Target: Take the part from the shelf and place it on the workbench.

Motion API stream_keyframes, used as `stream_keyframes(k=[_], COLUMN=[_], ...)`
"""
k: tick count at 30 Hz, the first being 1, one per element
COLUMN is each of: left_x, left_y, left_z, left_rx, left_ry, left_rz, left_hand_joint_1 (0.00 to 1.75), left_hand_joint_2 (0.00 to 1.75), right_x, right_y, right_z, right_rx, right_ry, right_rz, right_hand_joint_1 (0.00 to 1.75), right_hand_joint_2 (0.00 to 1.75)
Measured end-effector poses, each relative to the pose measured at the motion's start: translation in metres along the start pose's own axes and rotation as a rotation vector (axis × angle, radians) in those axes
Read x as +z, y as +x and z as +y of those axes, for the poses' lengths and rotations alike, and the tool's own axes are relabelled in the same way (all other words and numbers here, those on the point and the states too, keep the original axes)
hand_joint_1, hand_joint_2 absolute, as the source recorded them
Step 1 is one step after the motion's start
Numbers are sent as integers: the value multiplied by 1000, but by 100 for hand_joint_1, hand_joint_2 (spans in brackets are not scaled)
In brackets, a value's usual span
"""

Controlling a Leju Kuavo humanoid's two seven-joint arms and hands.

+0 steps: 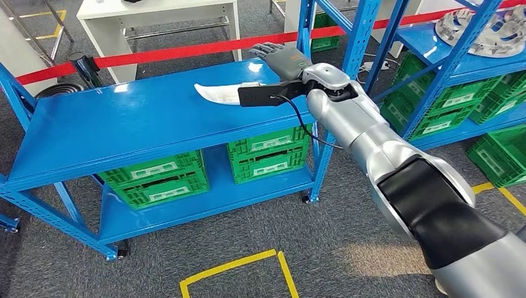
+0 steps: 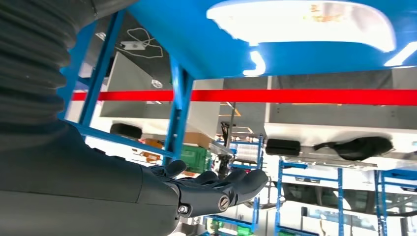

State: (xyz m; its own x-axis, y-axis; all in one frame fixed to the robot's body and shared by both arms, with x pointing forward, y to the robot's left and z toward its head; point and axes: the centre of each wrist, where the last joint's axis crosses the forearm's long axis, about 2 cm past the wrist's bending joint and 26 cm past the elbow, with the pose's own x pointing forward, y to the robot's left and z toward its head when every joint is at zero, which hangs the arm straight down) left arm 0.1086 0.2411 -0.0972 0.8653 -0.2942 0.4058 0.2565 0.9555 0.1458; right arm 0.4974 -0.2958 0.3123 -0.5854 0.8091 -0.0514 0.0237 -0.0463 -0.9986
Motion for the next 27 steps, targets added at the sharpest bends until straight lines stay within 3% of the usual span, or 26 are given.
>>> stream_keyframes(k=[22, 26, 27], left_x=[0, 0, 0], left_y=[0, -2, -3], left_z=[1, 0, 0], left_rx=[-8, -8, -8], left_ry=[1, -2, -2], left_rz=[6, 13, 15], left_hand_joint_1=[0, 0, 0], left_hand_joint_2=[0, 0, 0], right_x=[4, 6, 6], right_y=[-6, -7, -7], right_z=[0, 6, 7], right_rx=[3, 2, 5], right_ry=[5, 10, 9], right_rz=[1, 8, 16], right_hand_joint_1=[0, 0, 0], right_hand_joint_2=[175, 0, 0])
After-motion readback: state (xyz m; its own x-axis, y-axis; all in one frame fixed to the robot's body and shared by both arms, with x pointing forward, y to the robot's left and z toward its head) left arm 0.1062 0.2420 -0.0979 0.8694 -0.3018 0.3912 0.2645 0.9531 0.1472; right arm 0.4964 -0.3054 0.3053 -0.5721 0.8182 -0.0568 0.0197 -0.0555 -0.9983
